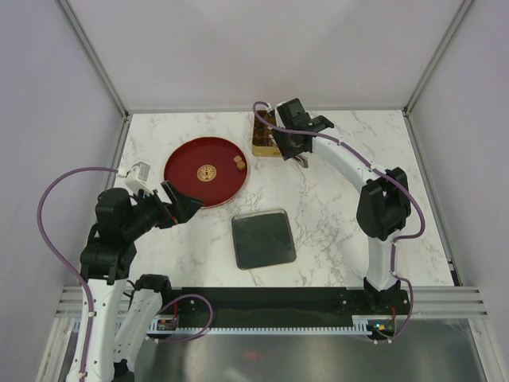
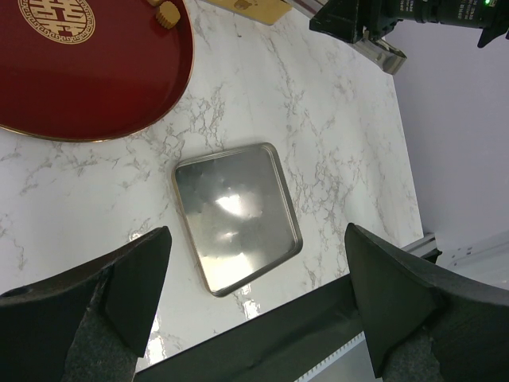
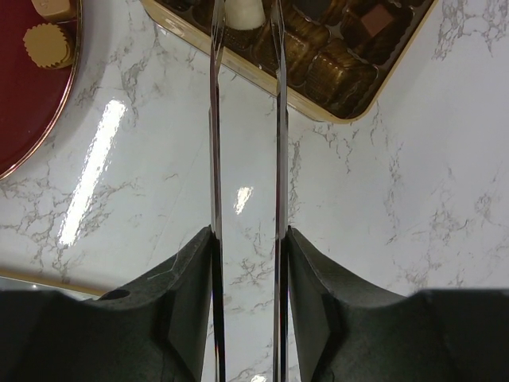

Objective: Pack the chocolate

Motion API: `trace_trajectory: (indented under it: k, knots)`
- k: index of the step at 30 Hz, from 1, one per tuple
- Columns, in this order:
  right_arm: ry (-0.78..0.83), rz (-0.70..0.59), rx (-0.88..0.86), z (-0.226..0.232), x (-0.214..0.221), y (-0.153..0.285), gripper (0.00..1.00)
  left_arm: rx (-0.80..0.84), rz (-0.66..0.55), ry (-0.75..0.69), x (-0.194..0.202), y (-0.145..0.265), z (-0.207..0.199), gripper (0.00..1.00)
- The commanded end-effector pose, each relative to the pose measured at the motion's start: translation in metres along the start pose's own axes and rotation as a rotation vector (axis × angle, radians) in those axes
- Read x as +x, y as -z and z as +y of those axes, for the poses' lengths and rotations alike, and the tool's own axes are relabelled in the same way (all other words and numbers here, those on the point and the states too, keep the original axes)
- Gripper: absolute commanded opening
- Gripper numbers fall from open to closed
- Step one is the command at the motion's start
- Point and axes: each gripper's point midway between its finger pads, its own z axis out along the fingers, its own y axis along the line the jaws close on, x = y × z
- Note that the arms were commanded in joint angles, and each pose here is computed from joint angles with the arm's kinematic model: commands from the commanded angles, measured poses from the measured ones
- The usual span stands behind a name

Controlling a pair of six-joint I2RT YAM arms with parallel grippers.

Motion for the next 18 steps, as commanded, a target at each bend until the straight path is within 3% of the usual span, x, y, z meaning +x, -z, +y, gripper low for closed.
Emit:
trace_trajectory:
  k: [1, 11, 18]
  knots:
    - [-0.016, -0.043, 0.010, -0.002, -0.013, -0.001, 0.47, 0.027, -0.030, -0.028, -0.008, 0.000, -0.006, 0.98]
    - [-0.019, -0.128, 0.007, -0.005, -0.045, 0.021, 0.48, 0.031, -0.033, -0.027, -0.010, 0.001, -0.008, 0.98]
    - [0.020, -0.158, -0.073, 0.030, -0.050, 0.039, 0.48, 0.033, -0.037, -0.029, -0.010, 0.002, -0.008, 0.98]
